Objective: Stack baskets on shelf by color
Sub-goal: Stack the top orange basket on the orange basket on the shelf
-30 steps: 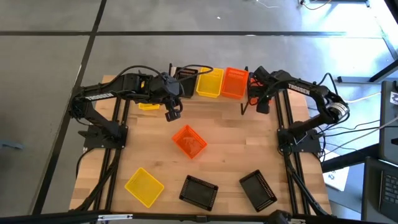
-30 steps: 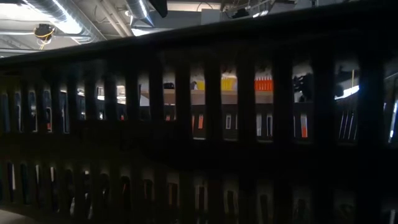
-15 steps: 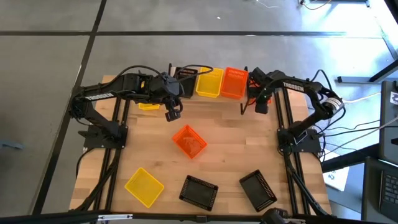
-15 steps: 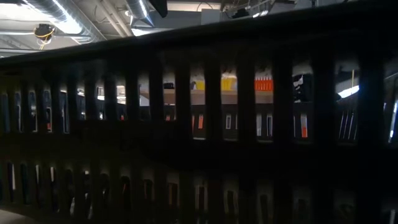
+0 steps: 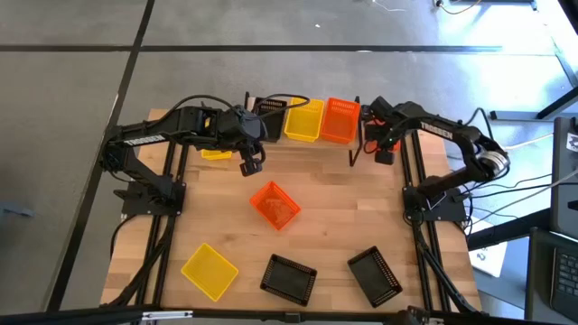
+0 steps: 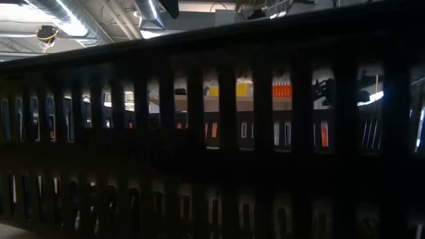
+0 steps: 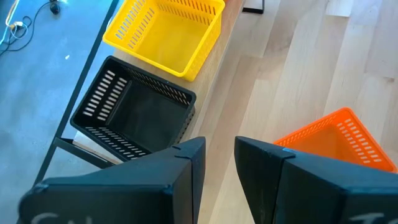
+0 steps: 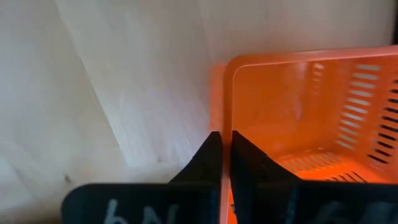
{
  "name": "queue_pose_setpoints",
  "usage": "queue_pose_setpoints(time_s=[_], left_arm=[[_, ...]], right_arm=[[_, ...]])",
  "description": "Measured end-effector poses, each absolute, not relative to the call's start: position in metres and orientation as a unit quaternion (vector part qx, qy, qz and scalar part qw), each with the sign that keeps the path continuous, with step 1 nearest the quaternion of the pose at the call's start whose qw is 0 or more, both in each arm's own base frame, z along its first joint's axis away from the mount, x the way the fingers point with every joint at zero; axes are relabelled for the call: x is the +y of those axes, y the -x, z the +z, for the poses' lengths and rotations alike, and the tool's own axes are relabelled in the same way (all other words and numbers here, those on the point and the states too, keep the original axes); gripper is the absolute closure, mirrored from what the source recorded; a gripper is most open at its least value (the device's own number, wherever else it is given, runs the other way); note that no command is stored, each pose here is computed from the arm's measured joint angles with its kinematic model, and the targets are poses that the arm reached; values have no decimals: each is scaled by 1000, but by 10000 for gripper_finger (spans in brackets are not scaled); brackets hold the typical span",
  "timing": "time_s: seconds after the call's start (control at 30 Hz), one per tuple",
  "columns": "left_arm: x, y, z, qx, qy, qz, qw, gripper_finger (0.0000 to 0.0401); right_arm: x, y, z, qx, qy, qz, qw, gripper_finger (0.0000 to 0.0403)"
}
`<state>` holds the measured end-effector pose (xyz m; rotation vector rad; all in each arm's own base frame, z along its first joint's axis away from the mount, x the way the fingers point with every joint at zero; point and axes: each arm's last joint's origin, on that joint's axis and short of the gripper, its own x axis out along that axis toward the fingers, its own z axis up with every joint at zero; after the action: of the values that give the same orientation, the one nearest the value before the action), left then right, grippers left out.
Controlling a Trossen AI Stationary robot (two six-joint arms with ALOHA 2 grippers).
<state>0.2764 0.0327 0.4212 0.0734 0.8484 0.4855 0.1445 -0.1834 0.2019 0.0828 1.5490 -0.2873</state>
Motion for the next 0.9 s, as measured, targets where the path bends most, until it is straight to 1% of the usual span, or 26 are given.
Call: queue_pose_setpoints(time_s=[0.27, 0.43, 0.57, 0.77, 0.9], left_arm=[[33, -276, 421, 407, -35, 233, 882, 323], [33, -276, 421, 407, -35, 233, 882, 323], [33, -276, 421, 407, -35, 233, 882, 323], [33, -276, 421, 407, -35, 233, 882, 323], [33, -276, 421, 407, -35, 233, 882, 323]], right_arm=[[-162, -131, 233, 671, -28, -160, 724, 401], [-145, -123, 257, 656, -17, -208, 725, 401], [-132, -120, 290, 634, -15, -251, 731, 402], [-121, -119, 351, 585, -6, -327, 742, 403], [-118, -124, 385, 559, -11, -348, 753, 403]])
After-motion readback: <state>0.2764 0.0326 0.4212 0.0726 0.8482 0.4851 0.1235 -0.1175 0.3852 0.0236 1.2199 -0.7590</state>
